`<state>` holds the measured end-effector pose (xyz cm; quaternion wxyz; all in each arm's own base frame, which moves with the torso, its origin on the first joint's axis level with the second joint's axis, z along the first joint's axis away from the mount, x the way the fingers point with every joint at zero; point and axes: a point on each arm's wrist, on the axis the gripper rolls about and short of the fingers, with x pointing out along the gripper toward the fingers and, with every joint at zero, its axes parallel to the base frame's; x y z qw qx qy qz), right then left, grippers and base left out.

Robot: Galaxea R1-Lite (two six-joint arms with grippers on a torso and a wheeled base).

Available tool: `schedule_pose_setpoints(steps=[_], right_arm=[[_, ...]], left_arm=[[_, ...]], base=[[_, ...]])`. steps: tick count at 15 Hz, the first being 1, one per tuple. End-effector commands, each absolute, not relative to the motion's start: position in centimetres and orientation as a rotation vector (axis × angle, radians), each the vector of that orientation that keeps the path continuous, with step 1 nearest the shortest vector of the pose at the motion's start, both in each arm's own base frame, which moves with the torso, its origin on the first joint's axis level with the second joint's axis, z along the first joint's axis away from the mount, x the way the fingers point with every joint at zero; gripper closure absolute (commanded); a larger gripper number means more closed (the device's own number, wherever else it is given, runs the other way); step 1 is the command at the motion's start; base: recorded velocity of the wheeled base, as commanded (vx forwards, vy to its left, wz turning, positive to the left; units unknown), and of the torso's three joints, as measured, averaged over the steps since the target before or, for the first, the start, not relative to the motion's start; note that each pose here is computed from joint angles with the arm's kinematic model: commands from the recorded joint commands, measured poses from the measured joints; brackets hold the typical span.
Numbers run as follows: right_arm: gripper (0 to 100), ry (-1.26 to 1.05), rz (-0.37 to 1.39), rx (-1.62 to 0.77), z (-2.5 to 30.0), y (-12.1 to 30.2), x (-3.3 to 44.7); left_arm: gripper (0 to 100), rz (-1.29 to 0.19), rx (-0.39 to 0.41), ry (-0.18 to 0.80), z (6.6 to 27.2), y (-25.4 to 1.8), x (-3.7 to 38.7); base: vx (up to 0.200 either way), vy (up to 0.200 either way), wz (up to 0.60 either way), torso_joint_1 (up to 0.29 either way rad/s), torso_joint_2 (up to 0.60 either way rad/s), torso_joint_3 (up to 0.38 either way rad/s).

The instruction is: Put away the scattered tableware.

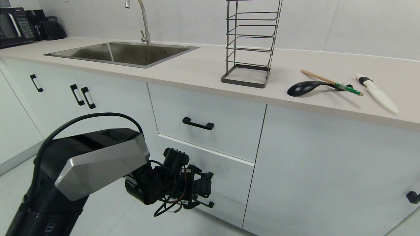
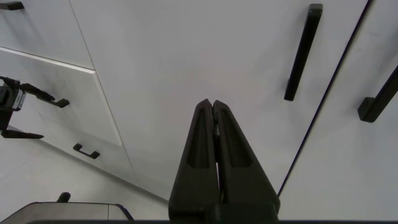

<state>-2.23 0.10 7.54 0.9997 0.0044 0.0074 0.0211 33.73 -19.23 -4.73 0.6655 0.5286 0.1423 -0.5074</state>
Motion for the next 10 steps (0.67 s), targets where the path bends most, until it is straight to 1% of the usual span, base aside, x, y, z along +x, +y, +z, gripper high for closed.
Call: schedule_pose_setpoints(steps=[1,7,10], right_arm=[[100,0.014,0.043,0.009,7.6,0.1,-2.2],[100,0.016,0.043,0.008,7.5,0.1,-2.2],[100,0.017,0.043,0.008,7.5,0.1,-2.2]], left_arm=[[0,-1.162,1.195,0.336,-5.3,-19.4,33.5],[0,-1.191,1.200,0.347,-5.7,-19.8,32.6],[0,-1.194,1.202,0.346,-5.4,-19.8,32.3]], base=[[0.000,0.000,0.00,0.000,0.00,0.000],[0.000,0.000,0.00,0.000,0.00,0.000],[0.000,0.000,0.00,0.000,0.00,0.000]])
